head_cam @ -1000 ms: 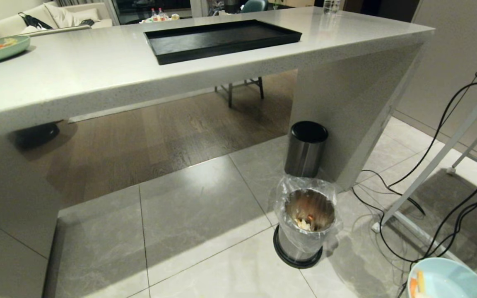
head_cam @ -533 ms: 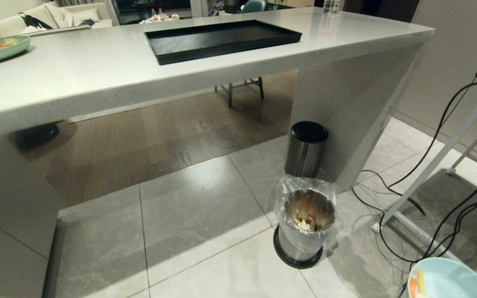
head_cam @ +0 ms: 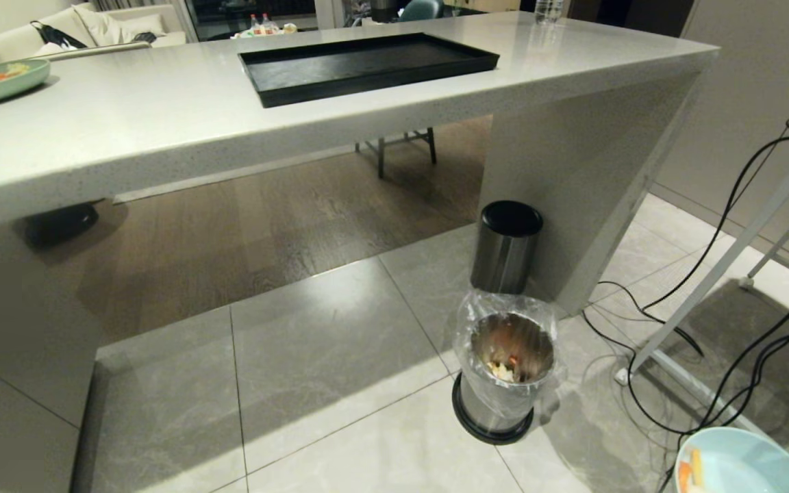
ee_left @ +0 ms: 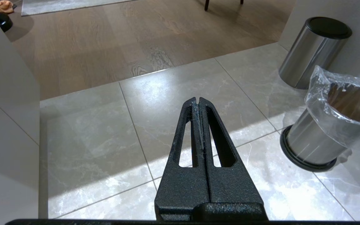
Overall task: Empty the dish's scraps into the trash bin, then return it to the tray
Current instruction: Move the bowl over the trash can
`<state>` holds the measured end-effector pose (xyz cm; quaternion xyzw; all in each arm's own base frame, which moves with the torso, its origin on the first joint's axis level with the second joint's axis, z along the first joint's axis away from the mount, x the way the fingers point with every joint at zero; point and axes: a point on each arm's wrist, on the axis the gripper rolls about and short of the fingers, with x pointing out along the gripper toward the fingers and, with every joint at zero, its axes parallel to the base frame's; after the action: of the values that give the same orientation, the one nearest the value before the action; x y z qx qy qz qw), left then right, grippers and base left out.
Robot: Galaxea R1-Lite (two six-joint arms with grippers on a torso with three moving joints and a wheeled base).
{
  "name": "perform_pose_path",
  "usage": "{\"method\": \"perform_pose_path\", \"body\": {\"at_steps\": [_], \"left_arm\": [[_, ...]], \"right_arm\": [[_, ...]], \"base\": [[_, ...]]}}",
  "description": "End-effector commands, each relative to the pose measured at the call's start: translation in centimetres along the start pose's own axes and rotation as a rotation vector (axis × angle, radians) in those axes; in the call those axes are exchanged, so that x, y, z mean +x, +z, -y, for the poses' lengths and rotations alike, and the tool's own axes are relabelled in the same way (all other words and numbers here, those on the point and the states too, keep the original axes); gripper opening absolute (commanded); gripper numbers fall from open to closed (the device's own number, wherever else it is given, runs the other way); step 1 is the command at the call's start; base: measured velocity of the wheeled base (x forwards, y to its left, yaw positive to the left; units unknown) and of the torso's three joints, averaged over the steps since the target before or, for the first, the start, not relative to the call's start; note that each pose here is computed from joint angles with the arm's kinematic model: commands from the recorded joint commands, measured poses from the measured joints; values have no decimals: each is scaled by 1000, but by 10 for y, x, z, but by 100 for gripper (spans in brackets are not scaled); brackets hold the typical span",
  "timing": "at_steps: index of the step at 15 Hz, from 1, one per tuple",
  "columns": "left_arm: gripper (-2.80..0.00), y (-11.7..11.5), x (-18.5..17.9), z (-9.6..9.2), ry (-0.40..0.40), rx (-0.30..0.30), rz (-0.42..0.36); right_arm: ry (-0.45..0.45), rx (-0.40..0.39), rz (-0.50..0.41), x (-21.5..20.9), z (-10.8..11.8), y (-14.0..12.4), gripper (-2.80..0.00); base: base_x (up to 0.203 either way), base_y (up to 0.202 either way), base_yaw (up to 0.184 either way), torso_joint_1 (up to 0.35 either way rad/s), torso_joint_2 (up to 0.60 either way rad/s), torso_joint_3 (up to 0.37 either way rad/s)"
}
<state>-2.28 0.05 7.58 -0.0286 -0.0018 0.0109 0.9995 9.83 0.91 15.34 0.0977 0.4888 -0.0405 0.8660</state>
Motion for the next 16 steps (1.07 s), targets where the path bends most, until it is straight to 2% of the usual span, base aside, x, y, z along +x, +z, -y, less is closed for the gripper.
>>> {"method": "perform_pose_path", "body": {"at_steps": [1, 8, 10, 16], "left_arm": [[-280, 0, 0, 0, 0, -1, 0], [-280, 0, 0, 0, 1, -1, 0], [-280, 0, 0, 0, -1, -1, 0], [-280, 0, 0, 0, 1, -1, 0]], "right_arm": [[0, 0, -4, 0, 0, 0, -280], [-4, 6, 0, -1, 0, 0, -280], [-49, 7, 8, 0, 1, 0, -280], [-52, 8, 5, 1, 1, 0, -280]], "base": [[0, 0, 0, 0, 0, 0], [0, 0, 0, 3, 0, -163], [0, 0, 0, 0, 5, -200], [0, 0, 0, 7, 0, -199]]}}
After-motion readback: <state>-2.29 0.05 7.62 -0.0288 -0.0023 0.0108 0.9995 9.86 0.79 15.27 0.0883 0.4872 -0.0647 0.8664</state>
